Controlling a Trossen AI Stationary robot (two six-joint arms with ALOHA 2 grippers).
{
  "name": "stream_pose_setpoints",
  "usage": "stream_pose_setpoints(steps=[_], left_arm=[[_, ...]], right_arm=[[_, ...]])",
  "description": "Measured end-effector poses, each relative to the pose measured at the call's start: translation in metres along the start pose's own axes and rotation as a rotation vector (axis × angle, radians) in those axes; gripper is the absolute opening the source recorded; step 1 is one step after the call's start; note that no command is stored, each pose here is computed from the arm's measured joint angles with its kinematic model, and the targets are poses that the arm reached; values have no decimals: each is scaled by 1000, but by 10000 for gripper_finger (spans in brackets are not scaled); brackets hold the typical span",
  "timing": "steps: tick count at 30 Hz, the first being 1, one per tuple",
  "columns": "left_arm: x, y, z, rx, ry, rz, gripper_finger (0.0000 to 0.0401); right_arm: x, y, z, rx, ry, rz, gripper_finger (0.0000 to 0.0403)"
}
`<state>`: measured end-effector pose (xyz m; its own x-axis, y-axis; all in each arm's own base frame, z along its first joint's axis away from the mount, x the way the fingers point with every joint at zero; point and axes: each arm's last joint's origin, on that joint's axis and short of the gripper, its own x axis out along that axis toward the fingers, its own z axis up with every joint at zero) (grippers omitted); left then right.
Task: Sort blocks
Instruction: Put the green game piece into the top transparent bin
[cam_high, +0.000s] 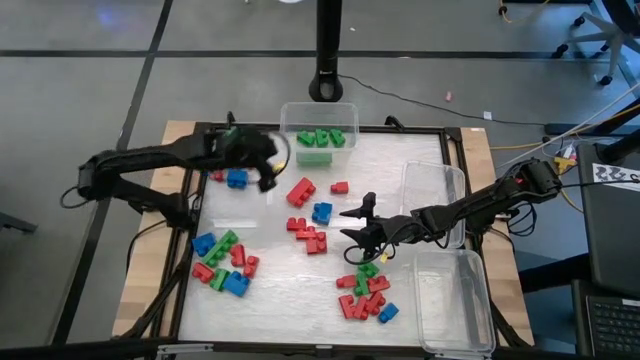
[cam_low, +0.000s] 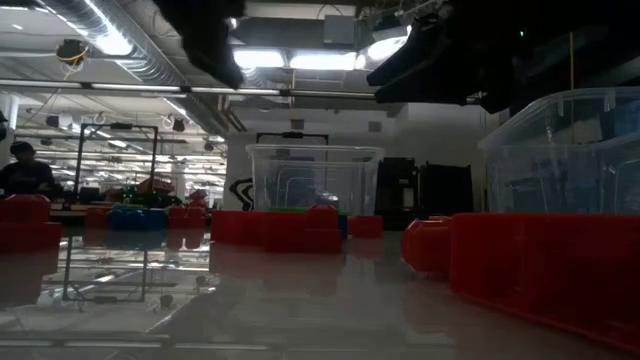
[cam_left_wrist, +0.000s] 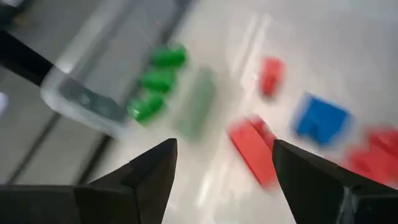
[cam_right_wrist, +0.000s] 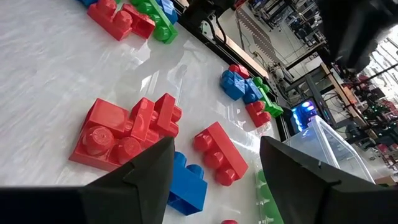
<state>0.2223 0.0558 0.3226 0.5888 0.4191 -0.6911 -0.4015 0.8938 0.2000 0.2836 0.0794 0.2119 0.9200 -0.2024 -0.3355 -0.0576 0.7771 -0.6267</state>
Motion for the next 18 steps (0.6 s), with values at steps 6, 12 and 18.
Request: stream_pose_setpoints(steps=[6, 12, 18], left_arm=[[-29, -27, -29, -106, 188, -74, 251], [-40, -48, -50, -199, 371, -47, 251], [-40, -70, -60, -215, 460, -5, 251]], right_arm=[[0, 0, 0, 1, 0, 0, 234], [0, 0, 0, 3, -2, -1, 234], [0, 0, 0, 6, -2, -1, 234]])
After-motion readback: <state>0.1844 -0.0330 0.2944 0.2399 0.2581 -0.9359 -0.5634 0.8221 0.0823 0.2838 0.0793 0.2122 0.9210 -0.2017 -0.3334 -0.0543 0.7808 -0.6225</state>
